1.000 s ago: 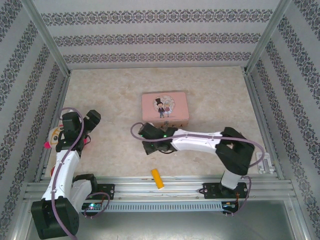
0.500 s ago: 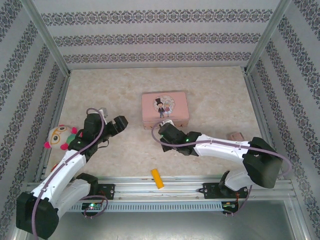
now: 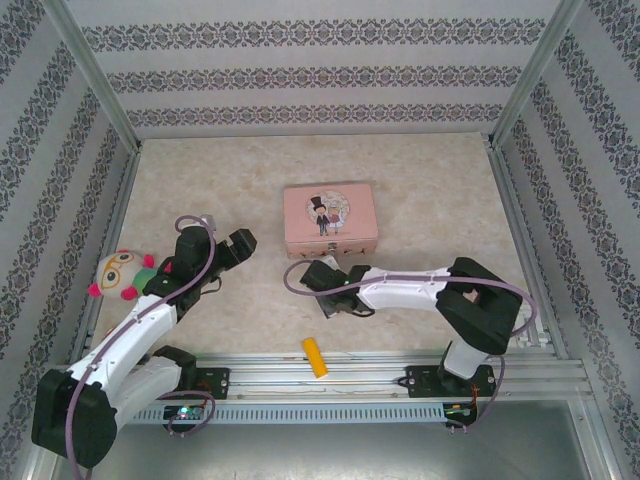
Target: Unlock the padlock with the key
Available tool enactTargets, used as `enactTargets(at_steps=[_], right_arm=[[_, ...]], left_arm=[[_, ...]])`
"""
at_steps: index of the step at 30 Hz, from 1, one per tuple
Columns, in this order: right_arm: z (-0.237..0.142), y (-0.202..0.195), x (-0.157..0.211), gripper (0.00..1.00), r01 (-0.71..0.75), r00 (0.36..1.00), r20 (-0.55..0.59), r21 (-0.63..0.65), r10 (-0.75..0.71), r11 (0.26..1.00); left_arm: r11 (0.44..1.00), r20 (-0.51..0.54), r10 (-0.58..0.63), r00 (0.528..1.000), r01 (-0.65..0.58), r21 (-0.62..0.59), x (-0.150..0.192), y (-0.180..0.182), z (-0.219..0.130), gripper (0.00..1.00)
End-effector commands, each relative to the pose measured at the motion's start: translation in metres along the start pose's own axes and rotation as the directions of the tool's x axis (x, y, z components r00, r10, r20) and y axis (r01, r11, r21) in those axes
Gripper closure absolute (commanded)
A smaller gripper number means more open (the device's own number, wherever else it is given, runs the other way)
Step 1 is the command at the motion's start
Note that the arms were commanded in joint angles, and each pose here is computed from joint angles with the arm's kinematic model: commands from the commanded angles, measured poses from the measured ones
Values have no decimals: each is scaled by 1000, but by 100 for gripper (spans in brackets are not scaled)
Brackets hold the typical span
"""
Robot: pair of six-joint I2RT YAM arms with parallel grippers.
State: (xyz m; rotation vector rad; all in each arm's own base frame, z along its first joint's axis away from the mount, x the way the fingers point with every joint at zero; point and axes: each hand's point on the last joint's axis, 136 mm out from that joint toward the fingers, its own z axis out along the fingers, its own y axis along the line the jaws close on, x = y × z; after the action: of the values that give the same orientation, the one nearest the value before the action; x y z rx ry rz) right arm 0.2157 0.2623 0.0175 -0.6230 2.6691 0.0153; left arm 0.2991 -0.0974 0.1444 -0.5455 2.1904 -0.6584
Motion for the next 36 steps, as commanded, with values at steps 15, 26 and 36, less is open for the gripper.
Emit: enactTargets(at_steps=[15, 26, 36], right_arm=[[-21, 6, -7, 76, -130, 992, -5, -16, 130, 991], [-24, -5, 1, 74, -280, 956, -78, 51, 283, 959], [-4, -7, 4, 74, -298, 947, -108, 67, 304, 952]], left_arm=[[1000, 36, 31, 999, -31, -3, -10, -6, 1, 7], [999, 26, 32, 999, -31, -4, -7, -4, 4, 6], [999, 17, 33, 999, -33, -1, -6, -5, 7, 6]])
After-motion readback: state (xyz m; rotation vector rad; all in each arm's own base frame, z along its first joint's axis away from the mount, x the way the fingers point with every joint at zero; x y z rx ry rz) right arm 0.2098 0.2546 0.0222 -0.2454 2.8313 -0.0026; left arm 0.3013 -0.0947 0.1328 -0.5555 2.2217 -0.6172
